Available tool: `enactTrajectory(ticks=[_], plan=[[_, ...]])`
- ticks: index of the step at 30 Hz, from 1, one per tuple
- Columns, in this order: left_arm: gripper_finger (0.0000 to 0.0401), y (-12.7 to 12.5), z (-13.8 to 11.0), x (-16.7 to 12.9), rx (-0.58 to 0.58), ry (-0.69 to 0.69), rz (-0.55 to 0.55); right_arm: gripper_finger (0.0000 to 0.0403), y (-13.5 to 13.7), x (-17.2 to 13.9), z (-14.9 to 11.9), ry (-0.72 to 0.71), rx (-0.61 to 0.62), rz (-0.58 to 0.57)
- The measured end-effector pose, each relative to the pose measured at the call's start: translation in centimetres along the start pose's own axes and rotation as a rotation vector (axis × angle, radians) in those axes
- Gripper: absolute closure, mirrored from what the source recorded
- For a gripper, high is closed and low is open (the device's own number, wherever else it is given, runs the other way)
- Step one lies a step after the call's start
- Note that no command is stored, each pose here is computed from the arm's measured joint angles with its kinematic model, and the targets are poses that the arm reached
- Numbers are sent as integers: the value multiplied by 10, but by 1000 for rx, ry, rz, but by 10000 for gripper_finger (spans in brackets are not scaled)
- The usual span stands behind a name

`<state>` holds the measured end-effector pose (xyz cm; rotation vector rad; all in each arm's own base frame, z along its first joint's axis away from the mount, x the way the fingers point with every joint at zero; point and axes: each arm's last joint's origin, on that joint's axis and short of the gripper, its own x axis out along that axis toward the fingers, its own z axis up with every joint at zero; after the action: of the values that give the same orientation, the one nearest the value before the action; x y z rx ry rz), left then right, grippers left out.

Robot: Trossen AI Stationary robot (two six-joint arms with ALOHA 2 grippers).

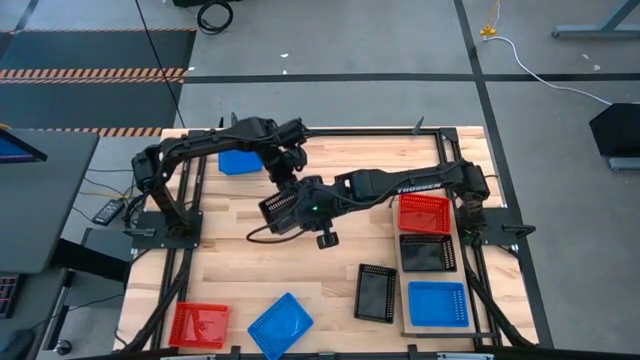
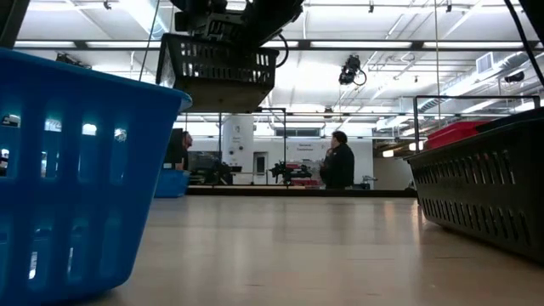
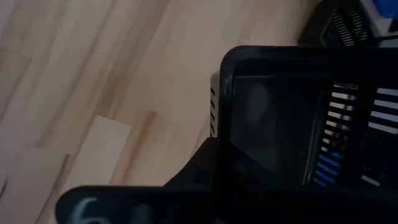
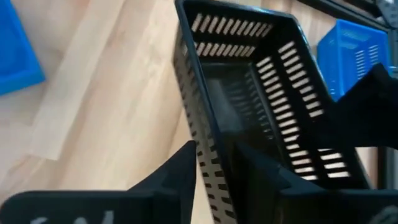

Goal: Stack baskets on shelf by color
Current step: Stack the left black bin on top of the black bin on the shelf

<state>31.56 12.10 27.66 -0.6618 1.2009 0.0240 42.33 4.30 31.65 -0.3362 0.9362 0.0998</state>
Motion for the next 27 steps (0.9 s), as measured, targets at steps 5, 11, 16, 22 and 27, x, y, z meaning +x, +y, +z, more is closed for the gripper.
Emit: enactTrajectory(ticks=[5, 11, 16, 22, 27], plan=[[393, 4, 0, -2, -16, 2, -36, 332, -1, 0, -1, 14, -22, -31], [392, 8, 1, -6, -16, -13, -60, 389, 3, -3, -3, 44, -40, -21], [392, 11, 3, -10, -19, -38, -74, 393, 7, -13, -1, 25, -49, -24], [369, 0, 13, -34, 56, -153, -62, 393, 5, -16, -3, 29, -14, -18], [334, -12, 24, -63, 102, -260, -8, 393, -11, -15, -7, 35, 51, -24]])
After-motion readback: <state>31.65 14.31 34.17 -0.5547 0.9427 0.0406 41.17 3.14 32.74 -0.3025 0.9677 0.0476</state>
